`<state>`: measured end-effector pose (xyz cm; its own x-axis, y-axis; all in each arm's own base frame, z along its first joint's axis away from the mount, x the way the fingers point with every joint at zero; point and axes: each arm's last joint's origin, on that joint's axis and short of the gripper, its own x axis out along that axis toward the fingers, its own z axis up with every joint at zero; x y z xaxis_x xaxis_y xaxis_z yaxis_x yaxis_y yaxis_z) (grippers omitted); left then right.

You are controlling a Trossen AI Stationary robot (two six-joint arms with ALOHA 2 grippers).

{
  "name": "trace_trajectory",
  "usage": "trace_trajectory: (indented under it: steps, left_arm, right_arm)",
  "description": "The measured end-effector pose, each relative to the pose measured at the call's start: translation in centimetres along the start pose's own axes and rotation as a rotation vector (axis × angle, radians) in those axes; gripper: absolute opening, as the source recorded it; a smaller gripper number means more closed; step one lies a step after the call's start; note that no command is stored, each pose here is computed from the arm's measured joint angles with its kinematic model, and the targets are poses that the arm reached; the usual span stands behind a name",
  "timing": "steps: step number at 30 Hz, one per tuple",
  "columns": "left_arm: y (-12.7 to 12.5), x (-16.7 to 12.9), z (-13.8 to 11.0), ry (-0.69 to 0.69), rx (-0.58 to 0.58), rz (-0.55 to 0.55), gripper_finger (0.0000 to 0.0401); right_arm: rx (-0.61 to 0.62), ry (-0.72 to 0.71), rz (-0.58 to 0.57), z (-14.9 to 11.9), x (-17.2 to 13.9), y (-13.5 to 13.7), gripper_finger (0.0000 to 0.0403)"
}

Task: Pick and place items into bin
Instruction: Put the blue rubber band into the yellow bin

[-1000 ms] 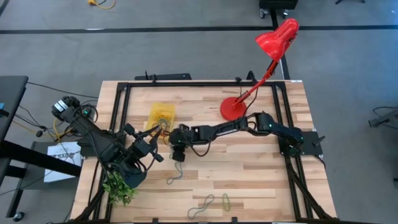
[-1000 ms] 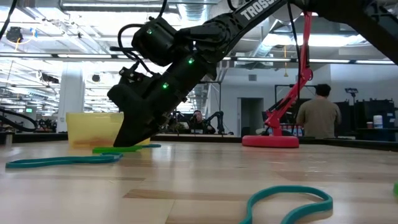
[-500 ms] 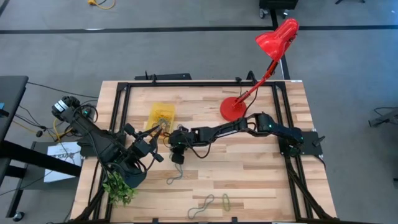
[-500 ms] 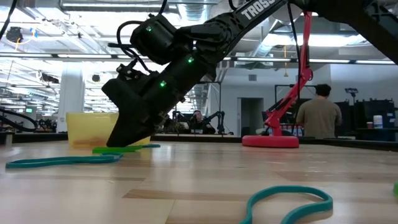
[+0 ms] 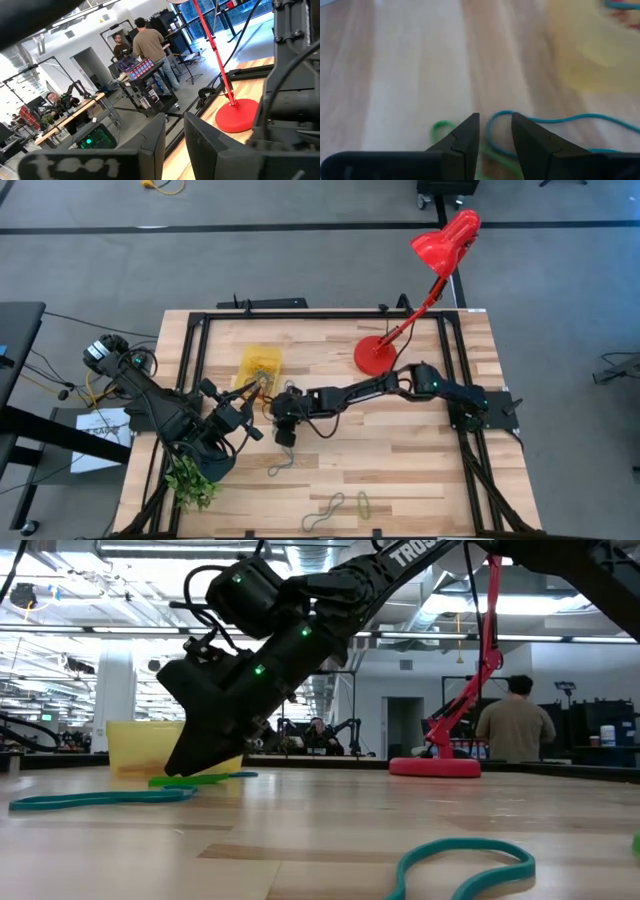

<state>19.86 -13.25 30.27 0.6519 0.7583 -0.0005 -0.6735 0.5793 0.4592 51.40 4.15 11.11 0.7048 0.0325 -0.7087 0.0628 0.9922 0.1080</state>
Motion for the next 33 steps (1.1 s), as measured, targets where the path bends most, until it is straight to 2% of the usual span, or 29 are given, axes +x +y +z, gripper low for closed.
trace_trajectory:
  steps: [7,13,33]
  left_arm:
    - [0.0,0.0,0.0,0.000,0.000,0.000,0.0062]
    - [0.0,0.0,0.0,0.000,0.000,0.000,0.0062]
    - [0.0,0.0,0.0,0.000,0.000,0.000,0.0062]
  right_arm:
    - [-0.005,0.016,-0.003,-0.2,0.0,0.1,0.0107]
    - [-0.014,0.009,-0.057,-0.1,0.0,-0.4,0.0107]
    - [-0.038,0.029,-0.054,-1.0,0.2,0.1,0.0106]
